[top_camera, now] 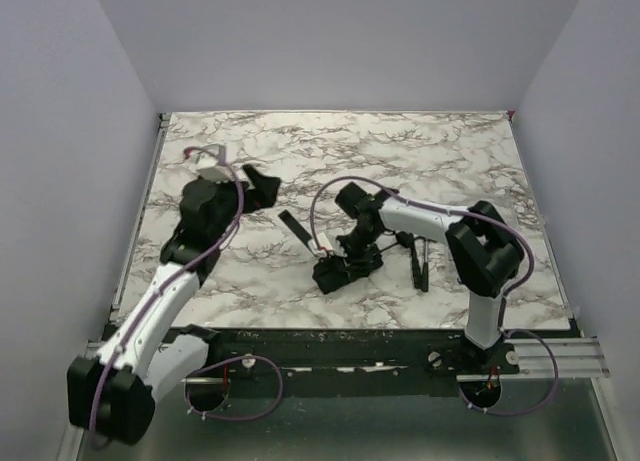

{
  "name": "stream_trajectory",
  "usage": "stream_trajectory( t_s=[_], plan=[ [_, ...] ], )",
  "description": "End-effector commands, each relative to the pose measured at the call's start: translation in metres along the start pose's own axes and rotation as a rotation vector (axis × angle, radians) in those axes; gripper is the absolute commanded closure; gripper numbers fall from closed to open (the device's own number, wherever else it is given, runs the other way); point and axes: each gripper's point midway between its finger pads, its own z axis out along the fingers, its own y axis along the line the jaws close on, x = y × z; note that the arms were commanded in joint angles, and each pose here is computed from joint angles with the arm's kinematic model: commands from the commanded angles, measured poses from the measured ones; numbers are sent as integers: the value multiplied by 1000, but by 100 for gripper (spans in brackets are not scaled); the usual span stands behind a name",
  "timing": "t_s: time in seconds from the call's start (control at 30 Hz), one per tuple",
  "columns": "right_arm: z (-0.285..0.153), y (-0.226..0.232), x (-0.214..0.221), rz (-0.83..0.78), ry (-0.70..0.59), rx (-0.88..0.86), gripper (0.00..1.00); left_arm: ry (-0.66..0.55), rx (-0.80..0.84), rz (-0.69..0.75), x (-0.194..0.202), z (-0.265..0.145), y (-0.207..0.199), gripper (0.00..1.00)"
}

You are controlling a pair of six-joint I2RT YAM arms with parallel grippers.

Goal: Put away the umbrella

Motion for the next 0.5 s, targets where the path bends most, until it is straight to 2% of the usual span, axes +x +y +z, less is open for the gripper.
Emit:
stream_trajectory(
  t_s=[0.0, 0.1, 0.2, 0.37, 0.47],
  plan=[
    [38, 61, 60, 409, 247, -231, 87, -178, 211, 114, -7, -49, 10, 3],
    [44, 47, 75, 573, 315, -184, 87, -204, 425, 263, 6, -79, -26, 10],
    [44, 26, 84, 718, 291, -122, 87, -234, 566, 459, 23, -101, -66, 12],
    [39, 15, 107, 814, 328, -110, 86, -260, 787, 718, 73, -128, -105, 16],
    [41, 19, 116, 851, 340, -143, 86, -177, 868, 848, 115, -130, -114, 16]
  ],
)
